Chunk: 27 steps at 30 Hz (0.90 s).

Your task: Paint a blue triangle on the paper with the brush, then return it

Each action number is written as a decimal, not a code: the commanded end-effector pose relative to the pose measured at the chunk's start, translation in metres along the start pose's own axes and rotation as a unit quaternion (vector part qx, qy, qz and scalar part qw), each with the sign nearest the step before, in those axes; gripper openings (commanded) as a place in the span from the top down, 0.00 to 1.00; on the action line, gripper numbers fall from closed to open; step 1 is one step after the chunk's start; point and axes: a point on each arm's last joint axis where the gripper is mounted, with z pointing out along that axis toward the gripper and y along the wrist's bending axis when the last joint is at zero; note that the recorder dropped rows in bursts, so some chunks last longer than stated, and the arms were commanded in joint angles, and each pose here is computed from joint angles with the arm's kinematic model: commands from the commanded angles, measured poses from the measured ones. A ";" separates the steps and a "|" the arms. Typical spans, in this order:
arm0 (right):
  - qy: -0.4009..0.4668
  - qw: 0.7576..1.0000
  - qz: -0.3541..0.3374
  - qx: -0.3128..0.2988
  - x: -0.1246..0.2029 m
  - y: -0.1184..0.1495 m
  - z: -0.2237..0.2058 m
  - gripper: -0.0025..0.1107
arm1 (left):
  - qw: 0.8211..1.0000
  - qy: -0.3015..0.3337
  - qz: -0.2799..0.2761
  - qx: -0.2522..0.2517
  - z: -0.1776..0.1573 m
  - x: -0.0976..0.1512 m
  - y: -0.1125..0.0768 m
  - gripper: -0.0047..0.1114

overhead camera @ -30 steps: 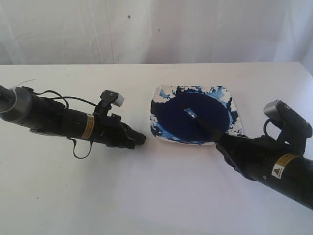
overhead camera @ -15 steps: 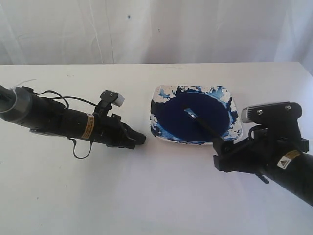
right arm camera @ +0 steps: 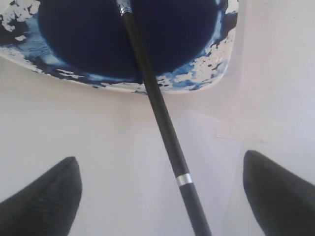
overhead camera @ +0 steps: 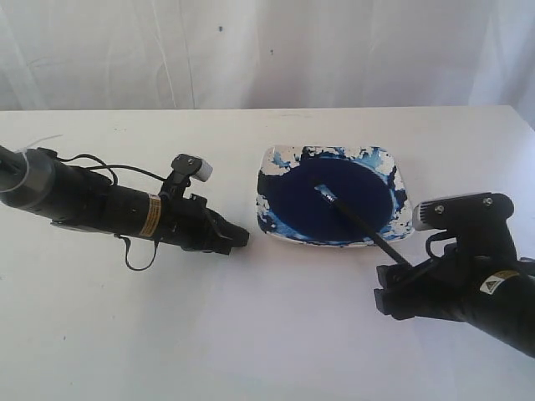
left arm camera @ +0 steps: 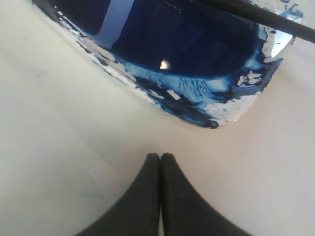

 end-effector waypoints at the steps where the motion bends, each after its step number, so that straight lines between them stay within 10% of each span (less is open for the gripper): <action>1: 0.006 1.000 0.001 0.001 0.001 0.000 0.001 0.27 | 1.000 0.010 0.009 -0.019 0.000 0.001 0.002 0.96; 27: 0.018 1.000 0.003 -0.003 0.004 0.001 0.001 0.32 | 1.000 0.010 0.009 -0.019 0.000 0.001 0.002 0.96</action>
